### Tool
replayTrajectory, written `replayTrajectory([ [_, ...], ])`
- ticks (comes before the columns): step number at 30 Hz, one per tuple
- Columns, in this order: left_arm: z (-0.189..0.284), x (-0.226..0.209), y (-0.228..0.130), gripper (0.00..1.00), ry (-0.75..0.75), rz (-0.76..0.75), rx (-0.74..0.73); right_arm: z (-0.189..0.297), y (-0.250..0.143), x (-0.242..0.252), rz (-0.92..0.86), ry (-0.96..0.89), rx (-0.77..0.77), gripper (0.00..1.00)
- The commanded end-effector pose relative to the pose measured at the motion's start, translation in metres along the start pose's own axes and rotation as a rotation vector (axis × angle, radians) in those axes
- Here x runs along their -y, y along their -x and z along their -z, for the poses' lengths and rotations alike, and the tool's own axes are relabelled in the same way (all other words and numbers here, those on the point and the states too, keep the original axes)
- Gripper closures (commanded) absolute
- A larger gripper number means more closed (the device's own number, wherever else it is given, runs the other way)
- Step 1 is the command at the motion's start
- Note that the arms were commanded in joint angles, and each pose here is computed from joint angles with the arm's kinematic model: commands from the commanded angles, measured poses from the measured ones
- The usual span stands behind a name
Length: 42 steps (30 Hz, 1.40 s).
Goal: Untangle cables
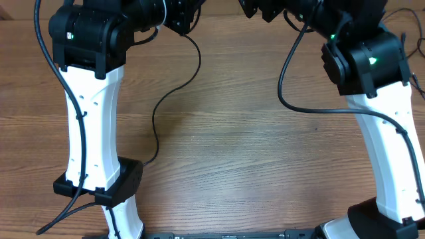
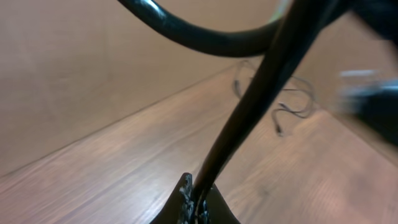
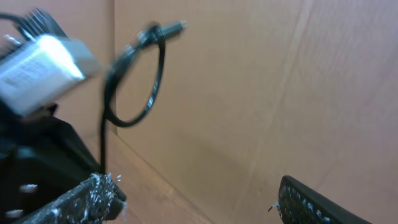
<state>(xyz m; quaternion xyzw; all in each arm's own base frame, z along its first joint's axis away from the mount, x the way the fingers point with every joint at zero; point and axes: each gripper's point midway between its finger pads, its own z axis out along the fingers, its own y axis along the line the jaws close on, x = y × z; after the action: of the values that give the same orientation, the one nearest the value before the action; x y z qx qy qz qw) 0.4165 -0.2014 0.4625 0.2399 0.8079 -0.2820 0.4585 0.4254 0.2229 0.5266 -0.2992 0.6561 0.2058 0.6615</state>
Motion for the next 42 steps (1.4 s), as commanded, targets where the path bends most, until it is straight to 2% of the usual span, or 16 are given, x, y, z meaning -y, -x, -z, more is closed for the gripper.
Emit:
replayTrajectory([
  [1, -0.006, 0.018, -0.002, 0.96, -0.139, -0.020, -0.006, -0.003, -0.007, 0.013, 0.000, -0.028, -0.016, 0.16],
  [7, -0.014, 0.013, -0.017, 0.96, -0.140, -0.078, -0.059, -0.001, -0.007, 0.021, 0.005, -0.050, -0.015, 0.15],
  [13, -0.018, 0.008, -0.030, 0.96, -0.133, -0.195, -0.101, 0.007, -0.015, 0.054, 0.017, -0.176, -0.048, 0.15],
  [18, -0.022, -0.009, -0.051, 0.96, -0.071, -0.340, -0.188, 0.017, -0.020, 0.078, 0.012, -0.244, -0.065, 0.15],
  [24, -0.018, -0.044, -0.072, 0.96, 0.083, -0.504, -0.323, 0.024, -0.028, 0.092, 0.000, -0.274, -0.094, 0.15],
  [29, -0.011, -0.076, -0.064, 0.96, 0.267, -0.605, -0.364, 0.023, -0.036, 0.088, -0.015, -0.254, -0.124, 0.16],
  [33, -0.009, -0.093, -0.039, 0.96, 0.382, -0.678, -0.313, 0.023, -0.047, 0.080, -0.039, -0.214, -0.163, 0.16],
  [38, -0.019, -0.077, -0.015, 0.96, 0.294, -0.981, -0.228, 0.024, -0.056, 0.077, -0.055, -0.205, -0.196, 0.16],
  [42, -0.026, -0.059, -0.011, 0.96, 0.198, -1.198, -0.187, 0.024, -0.060, 0.074, -0.064, -0.191, -0.212, 0.16],
])
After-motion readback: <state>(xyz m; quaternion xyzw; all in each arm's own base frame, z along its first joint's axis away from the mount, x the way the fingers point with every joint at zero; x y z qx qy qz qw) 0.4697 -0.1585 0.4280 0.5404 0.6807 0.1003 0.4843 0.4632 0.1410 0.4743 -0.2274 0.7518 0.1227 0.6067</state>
